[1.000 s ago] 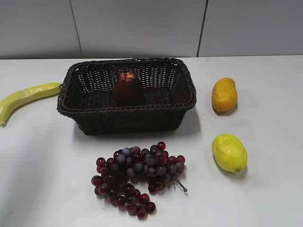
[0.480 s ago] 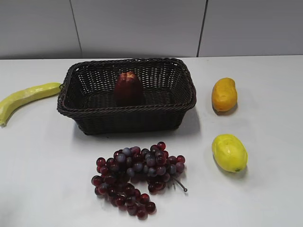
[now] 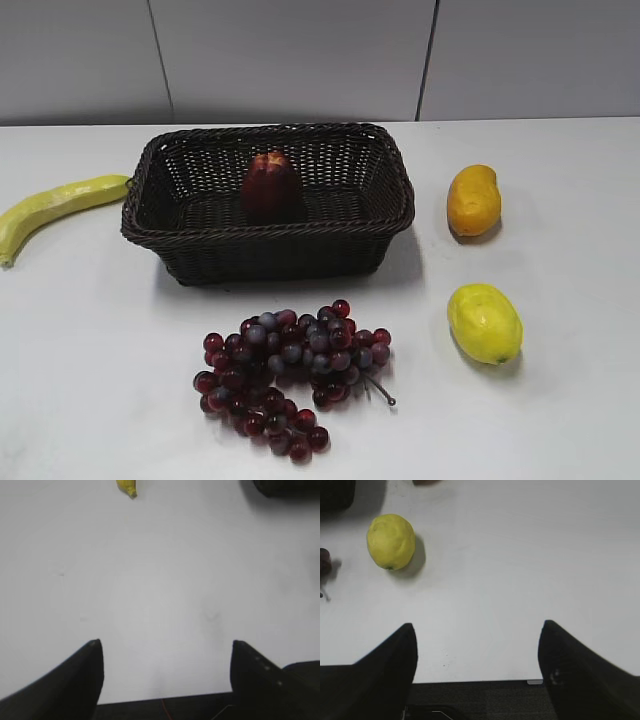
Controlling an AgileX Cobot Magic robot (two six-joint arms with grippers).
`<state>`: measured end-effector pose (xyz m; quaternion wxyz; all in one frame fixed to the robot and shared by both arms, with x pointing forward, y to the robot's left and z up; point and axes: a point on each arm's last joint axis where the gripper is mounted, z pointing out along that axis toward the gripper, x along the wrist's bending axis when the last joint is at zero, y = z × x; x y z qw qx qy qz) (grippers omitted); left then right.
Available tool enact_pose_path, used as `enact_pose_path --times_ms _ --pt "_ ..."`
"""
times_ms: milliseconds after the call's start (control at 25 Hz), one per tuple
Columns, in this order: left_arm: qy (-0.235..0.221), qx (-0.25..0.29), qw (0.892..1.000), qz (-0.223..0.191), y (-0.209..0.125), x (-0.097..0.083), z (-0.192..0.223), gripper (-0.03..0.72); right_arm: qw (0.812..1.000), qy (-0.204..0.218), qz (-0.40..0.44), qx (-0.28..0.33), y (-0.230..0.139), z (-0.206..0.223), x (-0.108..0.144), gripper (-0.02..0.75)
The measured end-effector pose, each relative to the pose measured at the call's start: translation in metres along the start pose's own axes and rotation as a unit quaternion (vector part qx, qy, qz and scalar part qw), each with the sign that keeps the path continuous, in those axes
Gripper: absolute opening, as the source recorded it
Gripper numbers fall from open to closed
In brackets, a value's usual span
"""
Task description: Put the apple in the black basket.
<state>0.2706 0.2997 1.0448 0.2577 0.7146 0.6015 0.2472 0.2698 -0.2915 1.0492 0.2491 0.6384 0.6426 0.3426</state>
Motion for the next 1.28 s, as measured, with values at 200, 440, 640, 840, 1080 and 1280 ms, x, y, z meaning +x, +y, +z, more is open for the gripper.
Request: enact_pose_path --times_ms 200,440,640,840,1080,1280 --pt "0.000 -0.051 0.999 -0.002 -0.010 0.000 -0.011 0.584 1.000 0.000 0.000 0.000 0.000 0.000 0.000 0.571" --pt "0.002 -0.134 0.991 -0.003 -0.020 0.000 -0.018 0.584 1.000 0.000 0.000 -0.001 0.000 0.000 0.000 0.571" --pt "0.015 -0.158 0.986 -0.043 -0.024 0.003 -0.020 0.584 1.000 0.000 0.000 0.000 0.000 0.000 0.000 0.571" --pt "0.035 -0.160 0.984 -0.070 -0.024 0.008 -0.020 0.584 1.000 0.000 0.000 0.000 0.000 0.000 0.000 0.571" --pt "0.036 -0.160 0.984 -0.070 -0.024 0.008 -0.020 0.584 1.000 0.000 0.000 0.000 0.000 0.000 0.000 0.571" --pt "-0.005 -0.159 0.987 -0.004 -0.023 -0.001 -0.020 0.584 1.000 0.000 0.000 0.000 0.000 0.000 0.000 0.571"
